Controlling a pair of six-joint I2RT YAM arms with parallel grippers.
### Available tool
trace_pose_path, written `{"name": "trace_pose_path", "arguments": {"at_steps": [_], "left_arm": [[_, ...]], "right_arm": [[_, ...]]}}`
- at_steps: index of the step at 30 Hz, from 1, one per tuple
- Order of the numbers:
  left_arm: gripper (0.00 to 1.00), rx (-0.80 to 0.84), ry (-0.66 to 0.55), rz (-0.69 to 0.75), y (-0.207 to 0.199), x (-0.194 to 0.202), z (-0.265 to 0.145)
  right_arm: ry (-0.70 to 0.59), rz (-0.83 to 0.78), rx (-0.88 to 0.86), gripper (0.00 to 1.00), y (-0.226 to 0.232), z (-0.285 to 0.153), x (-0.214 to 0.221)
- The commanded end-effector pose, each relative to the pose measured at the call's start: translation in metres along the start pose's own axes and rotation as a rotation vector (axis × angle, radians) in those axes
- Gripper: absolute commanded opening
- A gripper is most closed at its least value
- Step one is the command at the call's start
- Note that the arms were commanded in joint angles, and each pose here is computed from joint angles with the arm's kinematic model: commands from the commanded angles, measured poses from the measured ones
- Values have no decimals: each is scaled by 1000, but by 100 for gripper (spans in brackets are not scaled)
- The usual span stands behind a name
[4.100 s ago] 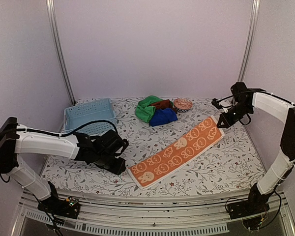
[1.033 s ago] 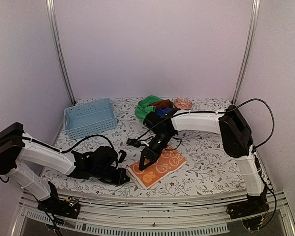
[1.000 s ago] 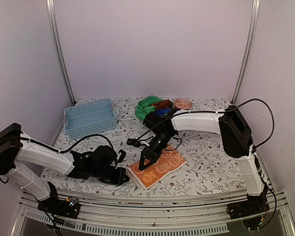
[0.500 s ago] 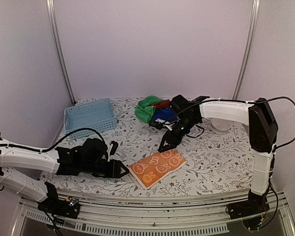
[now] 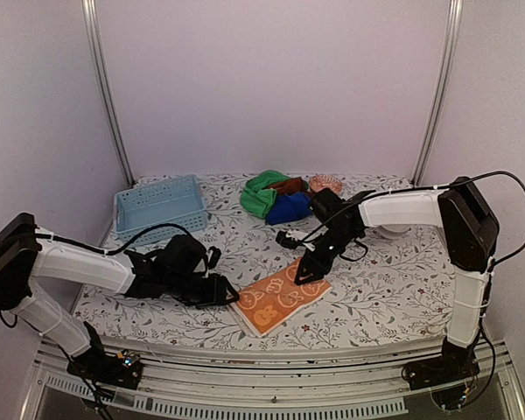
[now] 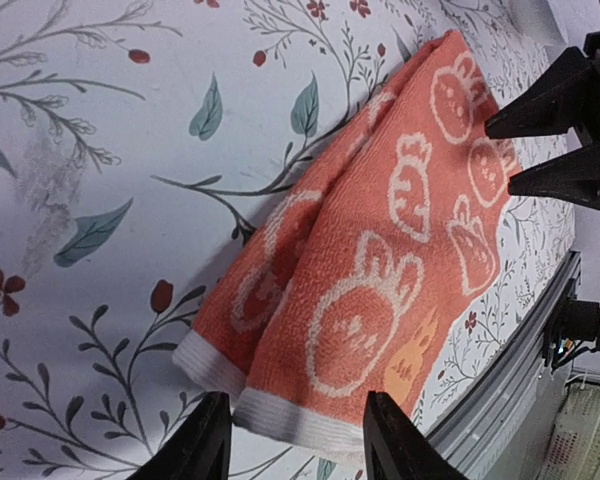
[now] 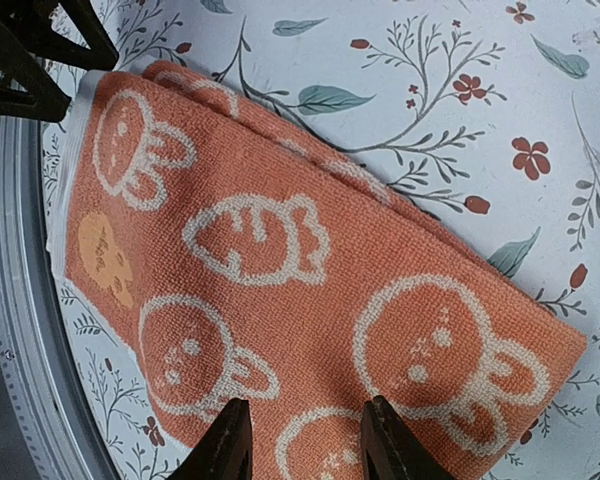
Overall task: Roll the towels
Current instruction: Rotate the towel at the center of the board.
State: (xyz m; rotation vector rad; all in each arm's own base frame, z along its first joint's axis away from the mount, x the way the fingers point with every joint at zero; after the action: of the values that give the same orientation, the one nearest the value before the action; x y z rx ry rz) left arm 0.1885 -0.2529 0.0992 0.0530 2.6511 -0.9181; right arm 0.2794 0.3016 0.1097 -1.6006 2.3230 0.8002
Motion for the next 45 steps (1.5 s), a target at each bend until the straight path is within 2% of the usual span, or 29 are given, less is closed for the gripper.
{"name": "trace_pose_path", "arguments": {"at_steps": [1, 5, 12, 15, 20, 25, 31, 34, 37, 41, 43, 45], "left_arm": [[45, 53, 5, 28, -12, -13, 7], [36, 37, 30, 8, -8, -15, 14], [6, -17, 61, 14, -14, -28, 7], [0, -52, 66, 37, -20, -34, -3], [0, -121, 93, 4, -2, -36, -9], [0, -168, 161, -18, 20, -29, 7], [0, -263, 136, 43, 26, -45, 26], [1, -341, 170, 86, 31, -51, 37], [13, -406, 170, 141, 31, -62, 41], [30, -455, 123, 208, 20, -83, 34], [35, -467, 100, 221, 13, -91, 26], [38, -461, 70, 229, 4, -96, 17]], "right_arm": [[-37, -47, 42, 38, -1, -2, -2], [-32, -48, 46, 38, -2, 1, 2], [-16, -46, 61, 38, -4, 5, 10], [-18, -47, 66, 38, -4, 3, 10], [-19, -43, 69, 38, -4, 3, 10], [7, -20, 85, 38, -10, 9, 15], [36, 7, 86, 38, -11, 16, 23], [41, 7, 92, 37, -6, 11, 30], [45, -2, 75, 36, 7, 4, 41], [67, -39, -42, 35, 37, 0, 47], [37, -64, -83, 35, 49, -7, 42], [-8, -83, -53, 36, 50, -22, 31]]}}
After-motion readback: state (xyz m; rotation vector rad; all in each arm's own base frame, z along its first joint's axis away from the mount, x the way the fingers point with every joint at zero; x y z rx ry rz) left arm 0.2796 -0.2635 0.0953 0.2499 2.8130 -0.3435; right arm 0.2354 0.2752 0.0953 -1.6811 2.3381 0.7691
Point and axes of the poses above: each gripper's point midway between its finger pads, its own z axis out along the fingers, its own y axis along the line the jaws close on, x = y × z, the point moved 7 cm from there along -z, back along the fingers, and after that the axes turned 3 degrees about -z, right-handed, at the moved point
